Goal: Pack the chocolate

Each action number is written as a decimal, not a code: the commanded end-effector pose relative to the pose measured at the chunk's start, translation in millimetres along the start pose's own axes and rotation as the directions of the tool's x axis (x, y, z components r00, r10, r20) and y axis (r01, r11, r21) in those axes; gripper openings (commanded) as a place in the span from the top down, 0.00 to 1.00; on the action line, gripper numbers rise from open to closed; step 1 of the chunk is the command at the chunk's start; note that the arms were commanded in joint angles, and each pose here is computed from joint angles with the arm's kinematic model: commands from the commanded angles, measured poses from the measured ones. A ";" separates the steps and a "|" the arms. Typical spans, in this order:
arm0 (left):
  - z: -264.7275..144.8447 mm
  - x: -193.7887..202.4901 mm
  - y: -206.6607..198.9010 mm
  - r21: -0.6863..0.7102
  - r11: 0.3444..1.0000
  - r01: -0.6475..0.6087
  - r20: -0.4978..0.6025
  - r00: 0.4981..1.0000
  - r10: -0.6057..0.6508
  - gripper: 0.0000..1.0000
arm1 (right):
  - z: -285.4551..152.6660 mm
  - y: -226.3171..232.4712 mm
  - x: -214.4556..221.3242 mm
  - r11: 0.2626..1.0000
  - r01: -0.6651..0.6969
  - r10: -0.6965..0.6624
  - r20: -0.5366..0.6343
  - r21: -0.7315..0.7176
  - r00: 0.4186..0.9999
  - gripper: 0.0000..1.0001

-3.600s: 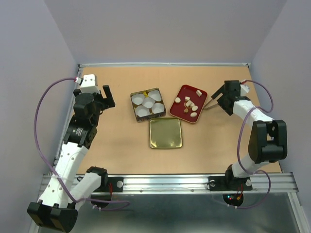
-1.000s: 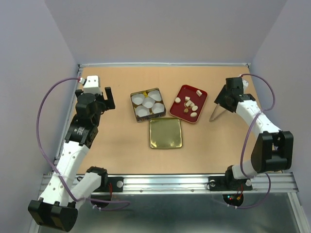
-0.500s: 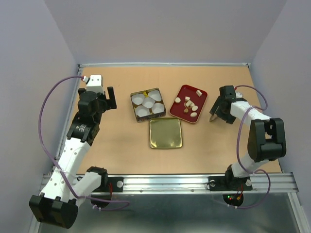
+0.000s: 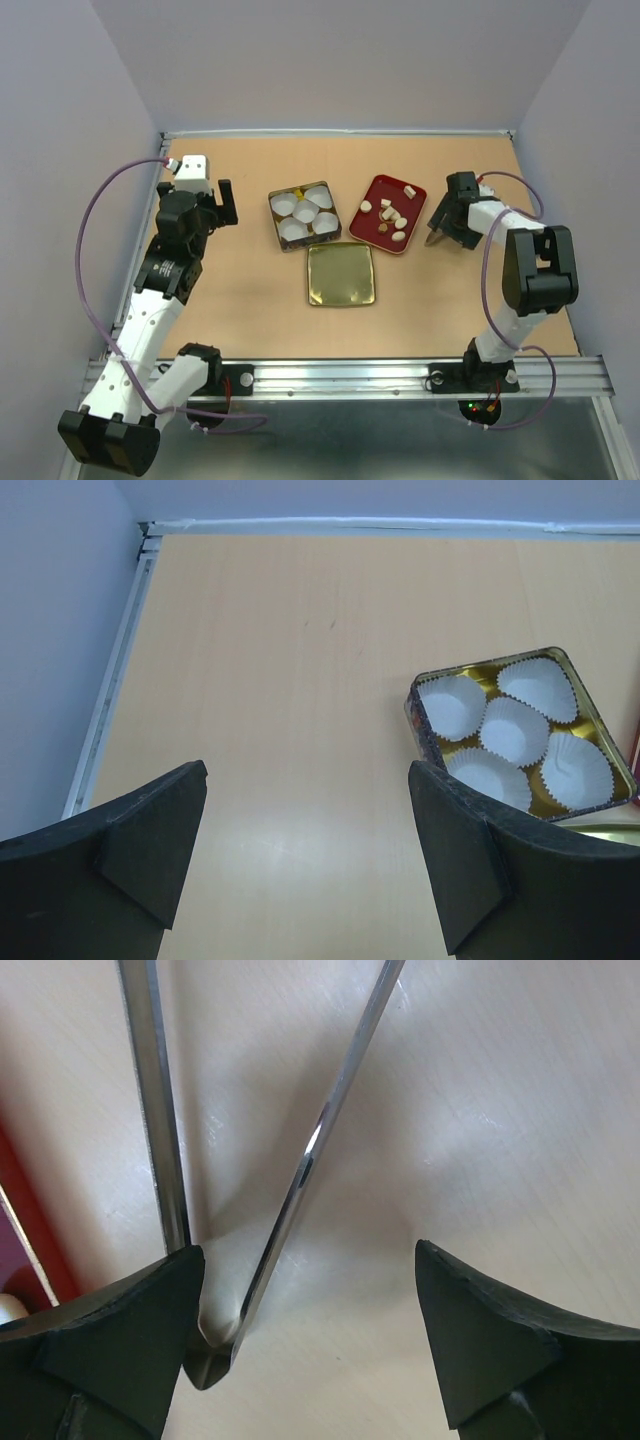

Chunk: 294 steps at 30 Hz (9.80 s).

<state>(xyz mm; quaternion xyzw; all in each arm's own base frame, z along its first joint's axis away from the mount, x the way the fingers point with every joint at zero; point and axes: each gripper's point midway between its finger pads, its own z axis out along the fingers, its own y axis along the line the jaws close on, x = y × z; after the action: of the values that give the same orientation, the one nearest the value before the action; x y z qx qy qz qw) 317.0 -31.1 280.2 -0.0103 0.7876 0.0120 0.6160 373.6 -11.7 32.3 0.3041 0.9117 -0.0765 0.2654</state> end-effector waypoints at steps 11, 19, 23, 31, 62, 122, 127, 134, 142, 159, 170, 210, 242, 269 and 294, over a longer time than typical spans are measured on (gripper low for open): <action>-4.3 -10.1 3.7 -0.017 1.000 0.017 0.047 0.999 -0.016 0.07 | -25.8 34.0 -53.9 0.987 -0.116 0.129 0.118 -0.113 0.985 0.02; -7.7 -1.7 9.4 -0.042 0.999 0.016 0.043 0.999 -0.014 0.07 | 0.5 29.8 -35.0 0.988 -0.148 0.151 0.068 -0.050 0.986 0.00; -9.9 2.1 12.1 -0.053 0.999 0.014 0.039 0.999 -0.012 0.07 | 2.8 23.7 -29.2 0.988 -0.151 0.152 0.064 -0.029 0.986 0.00; -7.2 3.2 12.8 -0.057 0.998 -0.008 0.028 1.000 0.010 0.07 | 18.4 23.5 -17.0 0.990 -0.141 0.141 0.026 -0.002 0.990 0.00; -8.6 7.3 12.7 -0.055 0.998 0.002 0.030 1.000 0.000 0.07 | -11.8 2.3 -23.3 0.999 -0.027 0.029 0.076 -0.027 0.997 0.46; -7.3 20.2 -6.4 0.030 0.996 0.086 -0.021 0.996 -0.086 0.07 | -233.4 44.0 27.1 0.625 0.259 -0.283 0.096 -0.736 0.954 0.56; -8.4 22.3 -5.9 0.026 0.995 0.092 -0.026 0.995 -0.091 0.07 | -222.2 43.9 36.3 0.628 0.261 -0.305 0.078 -0.733 0.949 0.56; -8.3 22.2 -5.8 0.024 0.995 0.102 -0.026 0.995 -0.101 0.07 | -200.2 42.9 41.1 0.657 0.267 -0.316 0.064 -0.705 0.947 0.57; -8.8 21.8 -4.2 0.015 0.995 0.103 -0.025 0.994 -0.103 0.07 | -184.3 47.1 43.7 0.664 0.263 -0.311 0.062 -0.700 0.948 0.57; -5.3 23.1 -7.5 0.028 0.995 0.097 -0.031 0.995 -0.096 0.07 | -158.1 60.6 47.4 0.655 0.252 -0.311 0.049 -0.712 0.949 0.57; -2.4 27.4 -9.0 0.032 0.994 0.100 -0.041 0.994 -0.099 0.07 | -166.7 67.6 43.8 0.628 0.246 -0.305 0.058 -0.738 0.951 0.59; -3.5 33.1 -8.8 0.032 0.994 0.100 -0.050 0.994 -0.098 0.07 | -198.7 84.7 20.6 0.596 0.242 -0.262 0.099 -0.765 0.960 0.78; -10.6 38.8 -4.9 0.012 0.992 0.127 -0.060 0.990 -0.126 0.07 | -292.5 247.8 89.0 0.356 0.435 -0.454 0.255 -0.827 0.854 0.77; -12.9 46.1 -5.5 0.015 0.991 0.131 -0.074 0.989 -0.130 0.07 | -270.2 300.5 95.9 0.363 0.417 -0.435 0.244 -0.834 0.867 0.76; -14.1 46.0 -3.5 0.008 0.992 0.125 -0.069 0.990 -0.124 0.07 | -286.6 308.8 88.7 0.345 0.423 -0.401 0.276 -0.838 0.873 0.55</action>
<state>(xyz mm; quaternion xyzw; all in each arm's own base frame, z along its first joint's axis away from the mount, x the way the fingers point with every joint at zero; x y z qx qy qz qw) 293.2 -37.3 231.1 -0.0528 0.8174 -0.0334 0.5727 359.6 357.9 171.9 -0.1173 0.8987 0.3047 0.2928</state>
